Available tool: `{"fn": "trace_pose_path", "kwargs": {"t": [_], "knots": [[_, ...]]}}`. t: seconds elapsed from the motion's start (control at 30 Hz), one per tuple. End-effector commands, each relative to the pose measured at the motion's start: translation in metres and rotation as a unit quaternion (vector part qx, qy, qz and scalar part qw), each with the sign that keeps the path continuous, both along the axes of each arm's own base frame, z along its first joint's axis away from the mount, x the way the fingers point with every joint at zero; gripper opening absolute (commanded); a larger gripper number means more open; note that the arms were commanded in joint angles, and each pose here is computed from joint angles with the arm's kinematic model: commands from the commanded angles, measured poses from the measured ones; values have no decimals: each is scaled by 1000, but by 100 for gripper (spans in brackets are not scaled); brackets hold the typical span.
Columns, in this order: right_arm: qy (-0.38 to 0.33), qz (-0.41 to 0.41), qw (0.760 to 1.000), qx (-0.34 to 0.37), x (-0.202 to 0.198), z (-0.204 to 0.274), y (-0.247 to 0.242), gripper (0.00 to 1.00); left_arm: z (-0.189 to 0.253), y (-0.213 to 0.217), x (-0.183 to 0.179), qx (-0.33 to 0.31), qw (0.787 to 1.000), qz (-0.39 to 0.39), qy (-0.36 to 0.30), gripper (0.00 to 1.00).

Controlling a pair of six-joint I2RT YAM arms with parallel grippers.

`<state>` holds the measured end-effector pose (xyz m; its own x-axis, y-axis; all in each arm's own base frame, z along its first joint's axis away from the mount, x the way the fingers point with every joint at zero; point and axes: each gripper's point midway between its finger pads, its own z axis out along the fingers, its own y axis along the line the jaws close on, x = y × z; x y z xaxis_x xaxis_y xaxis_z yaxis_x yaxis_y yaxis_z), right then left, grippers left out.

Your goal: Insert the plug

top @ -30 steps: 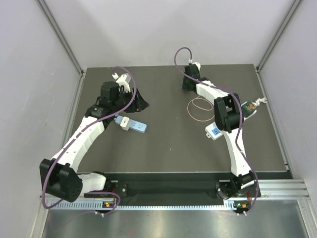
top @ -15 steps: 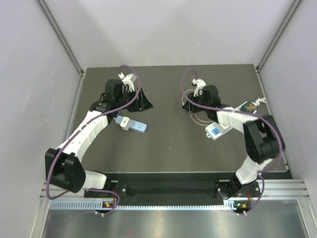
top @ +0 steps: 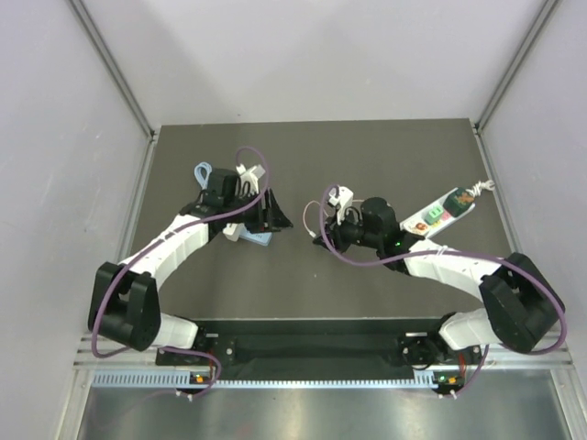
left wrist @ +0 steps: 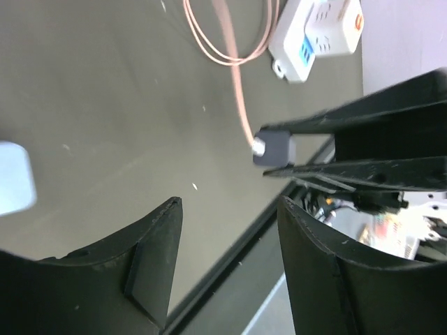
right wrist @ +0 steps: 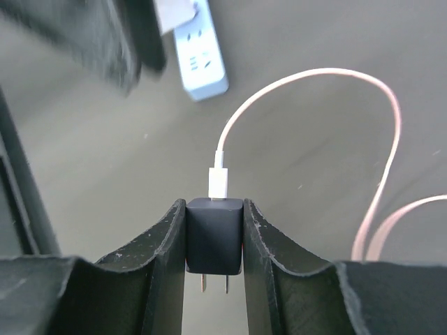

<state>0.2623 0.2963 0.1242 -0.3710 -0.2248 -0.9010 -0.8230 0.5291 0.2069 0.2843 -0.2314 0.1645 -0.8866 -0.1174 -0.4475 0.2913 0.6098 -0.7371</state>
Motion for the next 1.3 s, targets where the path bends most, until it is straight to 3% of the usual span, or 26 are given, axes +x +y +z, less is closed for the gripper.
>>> {"fn": "trace_pose_path", "kwargs": {"t": [0.0, 0.27, 0.47, 0.7, 0.83, 0.87, 0.93, 1.03, 1.07, 1.17, 1.27], "knots": [[-75, 7, 997, 33, 9, 38, 13, 0, 17, -19, -2, -42, 998, -30, -26, 61], [-88, 21, 995, 52, -4, 49, 25, 0, 13, -42, -5, -61, 997, -45, -6, 57], [-96, 23, 993, 58, -7, 57, 27, 0, -7, -47, -7, -39, 998, -50, 16, 53], [-94, 37, 993, 53, -12, 56, 34, 1, -2, -56, -6, -67, 996, -54, 23, 50], [-94, 37, 994, 53, -12, 59, 35, 3, 3, -59, -7, -77, 995, -60, 28, 32], [-96, 34, 993, 52, -12, 59, 34, 6, 4, -59, -8, -79, 994, -63, 29, 16], [-96, 28, 994, 51, -10, 61, 34, 9, 6, -60, -12, -86, 993, -70, 35, 0], [-97, 21, 994, 49, -7, 62, 32, 24, 11, -62, -17, -96, 991, -83, 43, 0], [-94, 20, 994, 47, -8, 61, 31, 41, 13, -62, -18, -98, 991, -82, 43, 0], [-92, 17, 995, 39, -9, 60, 29, 63, 20, -61, -15, -100, 992, -75, 34, 0], [-91, 17, 995, 28, -11, 55, 24, 72, 30, -62, -14, -104, 992, -73, 22, 0]]}}
